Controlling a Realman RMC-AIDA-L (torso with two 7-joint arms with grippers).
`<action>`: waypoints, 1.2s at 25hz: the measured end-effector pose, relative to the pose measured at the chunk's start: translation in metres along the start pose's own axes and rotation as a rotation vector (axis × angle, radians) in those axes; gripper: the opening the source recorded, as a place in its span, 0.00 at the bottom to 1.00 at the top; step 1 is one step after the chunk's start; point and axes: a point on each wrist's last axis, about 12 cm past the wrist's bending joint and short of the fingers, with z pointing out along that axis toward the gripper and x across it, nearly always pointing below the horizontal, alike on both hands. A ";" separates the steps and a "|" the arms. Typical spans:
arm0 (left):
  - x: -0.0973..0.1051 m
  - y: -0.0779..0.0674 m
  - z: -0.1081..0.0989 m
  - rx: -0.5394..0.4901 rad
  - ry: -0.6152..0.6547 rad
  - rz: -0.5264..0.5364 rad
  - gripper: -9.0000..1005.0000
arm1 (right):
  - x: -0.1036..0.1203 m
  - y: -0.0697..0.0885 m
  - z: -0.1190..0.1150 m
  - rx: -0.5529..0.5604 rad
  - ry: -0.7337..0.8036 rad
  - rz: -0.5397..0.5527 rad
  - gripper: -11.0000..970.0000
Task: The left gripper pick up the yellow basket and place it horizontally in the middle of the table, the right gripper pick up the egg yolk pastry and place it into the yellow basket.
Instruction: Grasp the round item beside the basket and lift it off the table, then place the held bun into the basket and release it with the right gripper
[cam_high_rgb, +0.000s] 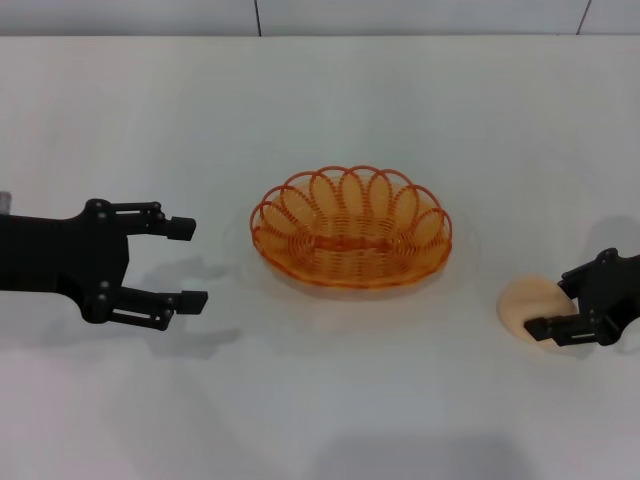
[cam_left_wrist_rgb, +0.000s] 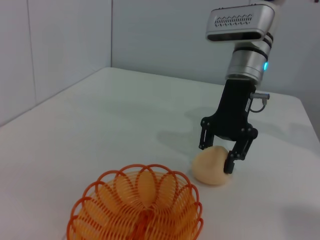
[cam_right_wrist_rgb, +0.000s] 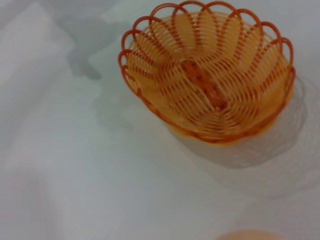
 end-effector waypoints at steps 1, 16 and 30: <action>0.000 0.000 0.000 0.000 -0.001 0.000 0.85 | 0.000 0.000 0.000 -0.004 0.001 -0.001 0.46; -0.002 -0.001 0.001 -0.008 -0.002 0.013 0.85 | -0.005 -0.002 -0.032 -0.015 -0.132 -0.051 0.34; -0.002 -0.002 0.004 0.008 0.002 0.011 0.85 | -0.029 0.004 -0.024 -0.058 -0.370 -0.232 0.23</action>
